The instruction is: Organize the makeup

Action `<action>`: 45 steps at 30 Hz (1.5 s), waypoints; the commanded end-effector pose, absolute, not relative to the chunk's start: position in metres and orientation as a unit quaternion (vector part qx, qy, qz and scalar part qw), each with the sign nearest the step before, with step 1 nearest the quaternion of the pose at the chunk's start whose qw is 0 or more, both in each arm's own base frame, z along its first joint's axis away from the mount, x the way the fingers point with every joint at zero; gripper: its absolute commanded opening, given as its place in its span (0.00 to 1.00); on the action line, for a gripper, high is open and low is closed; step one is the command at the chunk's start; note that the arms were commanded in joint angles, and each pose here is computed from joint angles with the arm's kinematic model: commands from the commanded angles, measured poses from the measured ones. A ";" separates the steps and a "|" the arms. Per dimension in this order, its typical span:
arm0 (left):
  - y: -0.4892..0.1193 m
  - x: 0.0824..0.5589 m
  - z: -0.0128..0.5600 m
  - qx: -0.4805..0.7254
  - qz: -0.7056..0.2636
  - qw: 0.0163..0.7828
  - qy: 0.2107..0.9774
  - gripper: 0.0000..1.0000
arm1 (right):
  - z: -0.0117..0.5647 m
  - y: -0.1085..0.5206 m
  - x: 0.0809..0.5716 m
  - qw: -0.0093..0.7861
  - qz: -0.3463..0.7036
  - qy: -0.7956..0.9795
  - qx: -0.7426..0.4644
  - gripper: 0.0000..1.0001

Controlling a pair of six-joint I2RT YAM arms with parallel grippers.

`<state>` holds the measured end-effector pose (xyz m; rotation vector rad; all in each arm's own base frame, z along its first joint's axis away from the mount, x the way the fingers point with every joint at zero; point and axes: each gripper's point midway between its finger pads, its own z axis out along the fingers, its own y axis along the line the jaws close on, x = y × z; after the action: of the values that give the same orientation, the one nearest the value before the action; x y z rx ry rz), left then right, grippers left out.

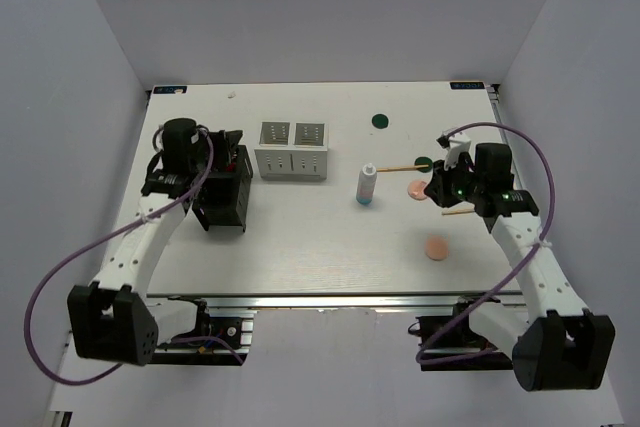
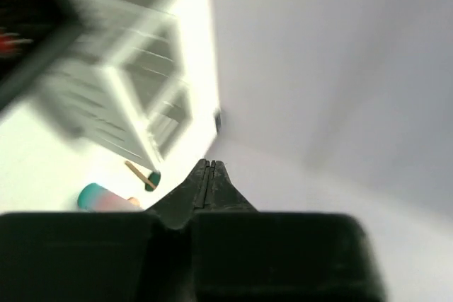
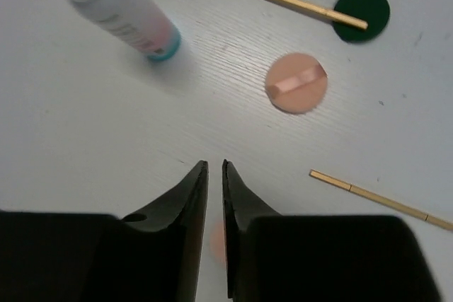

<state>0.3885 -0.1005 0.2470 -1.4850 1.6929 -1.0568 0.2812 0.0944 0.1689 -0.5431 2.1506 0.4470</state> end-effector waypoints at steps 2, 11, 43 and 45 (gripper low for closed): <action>-0.125 0.366 0.340 -0.324 -0.505 0.481 0.639 0.26 | 0.149 0.066 0.301 0.388 0.141 0.895 -0.169 0.31; -0.205 0.298 0.306 -0.068 -0.431 0.510 0.742 0.77 | 0.100 0.049 0.336 0.314 0.145 0.935 -0.080 0.55; -0.156 0.234 0.317 -0.109 -0.378 0.570 0.721 0.83 | 0.003 0.065 0.361 0.186 0.143 0.972 0.022 0.05; -0.155 0.232 0.316 -0.110 -0.380 0.569 0.721 0.83 | 0.019 0.066 0.367 0.206 0.150 0.967 0.006 0.00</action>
<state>0.2361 -0.1599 0.3044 -0.2538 1.7134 -0.8954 0.3790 0.0633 0.0178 0.0380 2.6652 0.3875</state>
